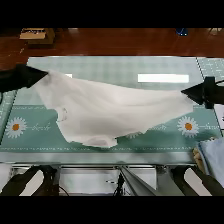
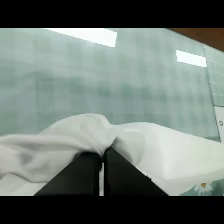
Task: Fold the shirts.
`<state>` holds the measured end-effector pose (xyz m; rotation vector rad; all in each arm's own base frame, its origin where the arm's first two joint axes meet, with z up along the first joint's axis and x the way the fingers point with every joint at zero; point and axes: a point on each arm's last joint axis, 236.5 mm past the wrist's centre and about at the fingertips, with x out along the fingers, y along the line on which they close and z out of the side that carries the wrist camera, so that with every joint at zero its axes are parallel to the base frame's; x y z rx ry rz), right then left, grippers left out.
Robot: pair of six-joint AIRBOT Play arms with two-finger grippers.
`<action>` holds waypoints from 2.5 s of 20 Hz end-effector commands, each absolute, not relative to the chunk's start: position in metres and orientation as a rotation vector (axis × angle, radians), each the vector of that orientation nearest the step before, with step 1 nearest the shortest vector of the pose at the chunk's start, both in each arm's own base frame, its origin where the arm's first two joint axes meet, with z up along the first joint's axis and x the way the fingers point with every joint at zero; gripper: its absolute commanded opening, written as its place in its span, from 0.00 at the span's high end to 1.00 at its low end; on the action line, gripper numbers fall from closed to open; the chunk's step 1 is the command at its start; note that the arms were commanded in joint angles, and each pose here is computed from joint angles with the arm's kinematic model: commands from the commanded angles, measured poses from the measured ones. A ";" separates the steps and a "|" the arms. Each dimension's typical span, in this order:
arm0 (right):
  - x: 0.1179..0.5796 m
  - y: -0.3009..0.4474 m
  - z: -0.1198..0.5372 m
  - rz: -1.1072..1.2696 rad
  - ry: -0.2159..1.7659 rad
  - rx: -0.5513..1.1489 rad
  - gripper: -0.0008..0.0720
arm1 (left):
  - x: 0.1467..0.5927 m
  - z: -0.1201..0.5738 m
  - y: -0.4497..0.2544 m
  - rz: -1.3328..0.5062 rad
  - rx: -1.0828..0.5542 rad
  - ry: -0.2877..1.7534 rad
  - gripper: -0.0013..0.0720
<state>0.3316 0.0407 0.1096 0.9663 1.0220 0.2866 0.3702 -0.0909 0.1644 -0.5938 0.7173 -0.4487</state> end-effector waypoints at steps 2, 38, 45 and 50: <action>0.387 0.019 0.063 0.255 0.955 1.018 0.95 | 0.442 0.105 -0.115 -0.393 -0.628 0.691 0.94; 0.328 -0.108 -0.005 0.034 1.231 0.524 0.37 | 0.198 -0.110 -0.138 -0.268 -0.898 1.623 0.12; 0.339 -0.120 -0.003 -0.017 1.176 0.528 0.30 | 0.203 -0.123 -0.162 -0.316 -0.888 1.614 0.94; 0.362 -0.121 -0.024 -0.025 1.128 0.751 0.30 | 0.194 -0.117 -0.168 -0.392 -0.863 1.639 0.94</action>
